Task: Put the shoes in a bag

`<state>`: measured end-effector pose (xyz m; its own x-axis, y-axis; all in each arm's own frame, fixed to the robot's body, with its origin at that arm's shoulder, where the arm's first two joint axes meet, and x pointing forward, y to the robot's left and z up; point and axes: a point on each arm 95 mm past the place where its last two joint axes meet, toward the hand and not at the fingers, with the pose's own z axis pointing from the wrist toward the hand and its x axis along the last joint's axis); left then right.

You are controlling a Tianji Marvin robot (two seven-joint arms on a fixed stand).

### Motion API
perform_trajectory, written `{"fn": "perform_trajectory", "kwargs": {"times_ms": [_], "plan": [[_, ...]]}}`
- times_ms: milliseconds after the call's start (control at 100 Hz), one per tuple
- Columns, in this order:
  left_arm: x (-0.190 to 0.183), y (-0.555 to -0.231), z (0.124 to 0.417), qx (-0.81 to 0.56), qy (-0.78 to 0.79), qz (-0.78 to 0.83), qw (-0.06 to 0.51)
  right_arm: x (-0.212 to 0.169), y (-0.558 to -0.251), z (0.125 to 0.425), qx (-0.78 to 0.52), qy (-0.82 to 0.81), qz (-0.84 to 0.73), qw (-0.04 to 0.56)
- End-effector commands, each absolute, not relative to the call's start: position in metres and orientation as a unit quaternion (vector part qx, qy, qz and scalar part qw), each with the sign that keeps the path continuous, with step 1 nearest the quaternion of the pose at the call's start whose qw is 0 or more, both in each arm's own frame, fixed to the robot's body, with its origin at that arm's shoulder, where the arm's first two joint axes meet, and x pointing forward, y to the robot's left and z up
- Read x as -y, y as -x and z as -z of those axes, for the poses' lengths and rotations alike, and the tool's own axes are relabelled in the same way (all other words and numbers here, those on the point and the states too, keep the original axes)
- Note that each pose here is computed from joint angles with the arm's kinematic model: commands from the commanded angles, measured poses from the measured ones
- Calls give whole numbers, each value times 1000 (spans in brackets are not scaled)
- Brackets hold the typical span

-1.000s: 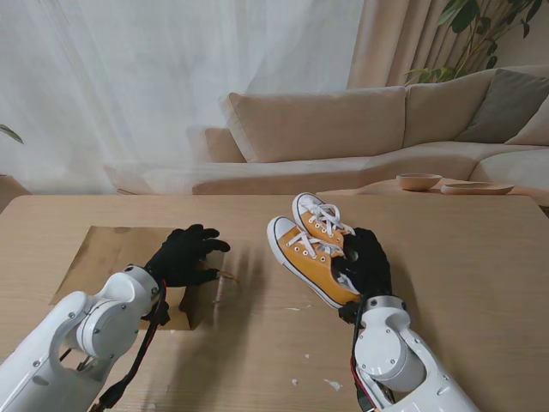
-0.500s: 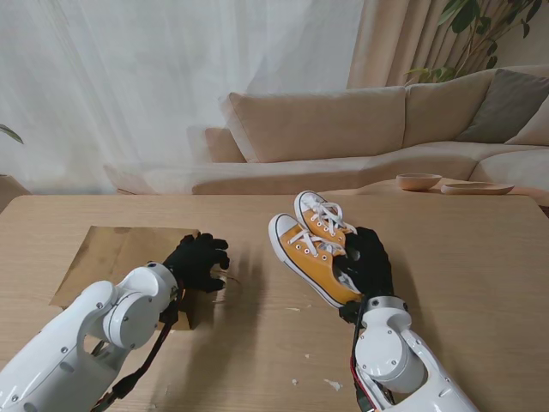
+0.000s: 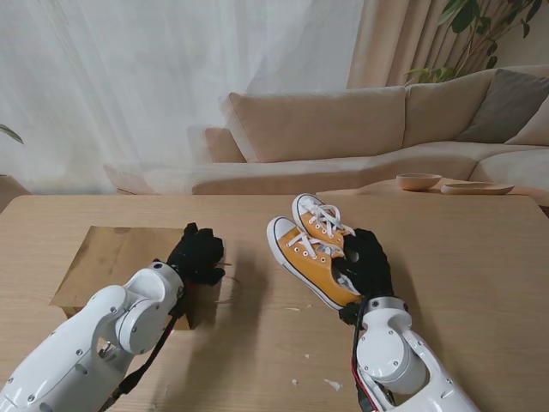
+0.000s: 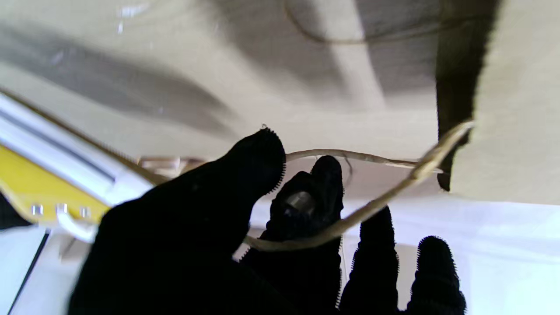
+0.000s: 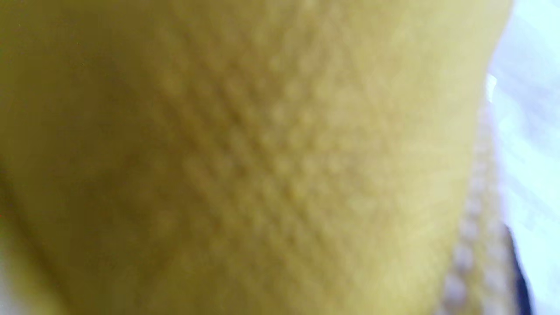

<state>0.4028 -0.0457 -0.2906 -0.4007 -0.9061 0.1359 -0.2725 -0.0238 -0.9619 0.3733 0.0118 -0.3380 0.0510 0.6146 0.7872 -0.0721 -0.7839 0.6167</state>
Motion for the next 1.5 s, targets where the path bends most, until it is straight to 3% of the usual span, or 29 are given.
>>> {"fn": "perform_trajectory", "kwargs": {"times_ms": [0, 680, 1490], "plan": [[48, -398, 291, -623, 477, 556, 275, -17, -372, 328, -206, -669, -669, 250], [46, -386, 251, -577, 481, 635, 180, -32, -358, 337, -333, -640, -667, 185], [49, -383, 243, -600, 461, 639, 140, -76, -378, 356, -429, -589, -673, 130]]}}
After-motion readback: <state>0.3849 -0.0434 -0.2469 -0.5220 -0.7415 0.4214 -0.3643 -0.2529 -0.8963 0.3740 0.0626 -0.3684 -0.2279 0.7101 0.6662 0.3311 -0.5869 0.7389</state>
